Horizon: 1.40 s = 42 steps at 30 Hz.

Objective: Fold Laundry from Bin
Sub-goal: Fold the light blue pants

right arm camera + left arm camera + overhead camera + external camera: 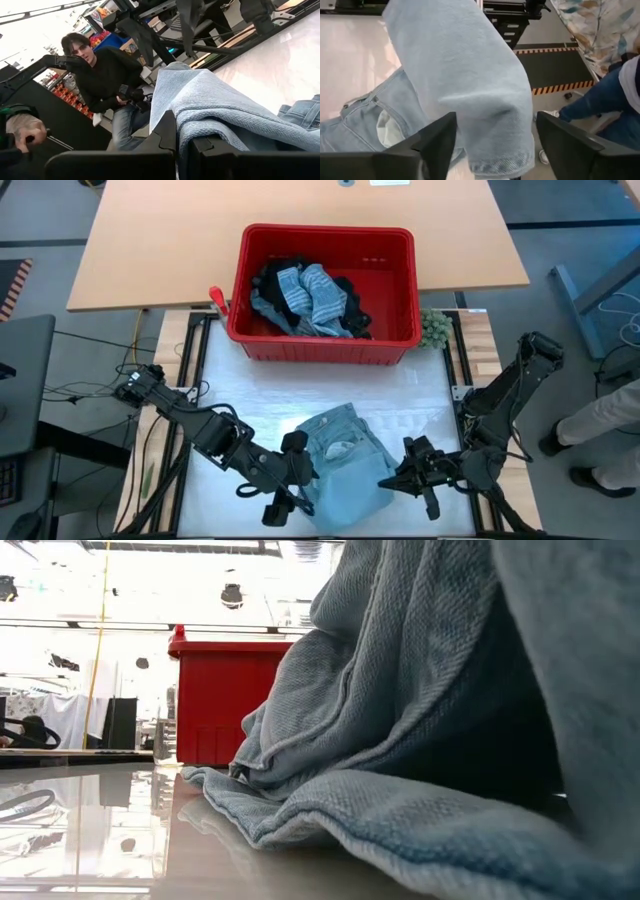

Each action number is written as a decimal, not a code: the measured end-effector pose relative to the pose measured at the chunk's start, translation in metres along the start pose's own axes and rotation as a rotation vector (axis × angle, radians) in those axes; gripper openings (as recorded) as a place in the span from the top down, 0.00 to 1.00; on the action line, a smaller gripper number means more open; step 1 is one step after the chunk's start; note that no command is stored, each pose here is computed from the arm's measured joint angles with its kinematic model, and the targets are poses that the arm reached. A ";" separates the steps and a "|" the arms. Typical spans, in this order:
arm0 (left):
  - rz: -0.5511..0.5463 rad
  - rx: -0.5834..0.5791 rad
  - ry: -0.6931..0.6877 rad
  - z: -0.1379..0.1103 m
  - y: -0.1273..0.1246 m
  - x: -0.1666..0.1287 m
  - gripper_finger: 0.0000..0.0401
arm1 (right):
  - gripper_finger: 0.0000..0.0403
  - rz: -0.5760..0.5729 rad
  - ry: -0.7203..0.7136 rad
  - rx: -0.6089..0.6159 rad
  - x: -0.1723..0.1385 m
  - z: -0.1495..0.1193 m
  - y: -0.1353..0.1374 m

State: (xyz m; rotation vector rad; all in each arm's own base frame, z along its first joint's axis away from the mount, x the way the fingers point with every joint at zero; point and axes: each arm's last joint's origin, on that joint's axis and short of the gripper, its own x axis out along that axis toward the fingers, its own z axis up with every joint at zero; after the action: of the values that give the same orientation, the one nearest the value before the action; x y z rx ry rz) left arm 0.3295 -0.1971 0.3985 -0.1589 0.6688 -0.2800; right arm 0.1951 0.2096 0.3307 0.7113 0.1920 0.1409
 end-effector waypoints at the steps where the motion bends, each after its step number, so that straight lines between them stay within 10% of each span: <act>1: -0.002 -0.003 0.001 0.000 0.000 0.000 0.30 | 0.92 0.001 0.001 0.001 0.001 0.001 -0.001; 25: -0.004 -0.258 0.028 -0.026 0.006 0.033 0.22 | 0.92 -0.014 -0.019 0.034 0.009 0.010 -0.008; 36: -0.001 -0.294 0.071 -0.034 0.009 0.059 0.46 | 0.92 0.039 -0.066 0.074 0.008 0.014 -0.002; 42: 0.000 -0.306 0.024 -0.027 0.010 0.054 0.91 | 0.92 0.063 -0.089 0.044 0.006 0.017 0.002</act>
State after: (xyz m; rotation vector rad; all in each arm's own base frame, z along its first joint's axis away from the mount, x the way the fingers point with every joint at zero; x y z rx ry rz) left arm 0.3548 -0.2060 0.3431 -0.4485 0.7328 -0.1778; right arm 0.2045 0.2011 0.3440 0.7661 0.0877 0.1655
